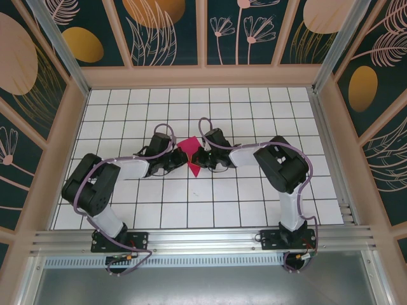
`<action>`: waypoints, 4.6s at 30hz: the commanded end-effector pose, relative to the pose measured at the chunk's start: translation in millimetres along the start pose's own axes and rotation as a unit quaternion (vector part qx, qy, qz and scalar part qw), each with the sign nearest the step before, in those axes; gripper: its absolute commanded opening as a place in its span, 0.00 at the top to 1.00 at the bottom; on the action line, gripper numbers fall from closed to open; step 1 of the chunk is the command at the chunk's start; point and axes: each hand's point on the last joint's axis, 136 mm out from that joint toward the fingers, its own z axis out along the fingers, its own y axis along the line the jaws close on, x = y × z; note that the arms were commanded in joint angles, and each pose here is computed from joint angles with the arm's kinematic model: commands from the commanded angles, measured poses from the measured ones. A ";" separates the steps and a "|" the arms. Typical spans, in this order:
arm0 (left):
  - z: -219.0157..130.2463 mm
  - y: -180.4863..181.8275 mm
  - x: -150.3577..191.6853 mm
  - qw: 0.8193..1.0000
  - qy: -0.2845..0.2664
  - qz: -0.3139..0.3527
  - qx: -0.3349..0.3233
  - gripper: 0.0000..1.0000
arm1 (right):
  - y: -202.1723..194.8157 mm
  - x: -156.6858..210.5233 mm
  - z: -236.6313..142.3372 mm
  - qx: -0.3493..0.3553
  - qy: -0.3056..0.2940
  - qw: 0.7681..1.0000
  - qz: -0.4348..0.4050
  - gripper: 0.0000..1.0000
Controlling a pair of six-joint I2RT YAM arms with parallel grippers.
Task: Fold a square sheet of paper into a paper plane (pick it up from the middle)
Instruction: Third fold the triangle at the center of the table.
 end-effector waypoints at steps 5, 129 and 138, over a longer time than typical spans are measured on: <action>13.4 -7.0 -1.2 1.000 0.010 0.001 0.009 0.94 | -23.8 10.0 4.3 0.037 0.013 0.999 0.010 1.00; 25.1 52.0 8.7 0.993 0.018 -0.003 -0.115 0.94 | 20.9 54.2 -24.4 0.008 0.075 0.990 -0.119 1.00; 25.0 52.8 8.0 0.993 0.017 -0.003 -0.117 0.94 | -16.0 71.7 -17.8 0.047 0.098 0.989 -0.097 1.00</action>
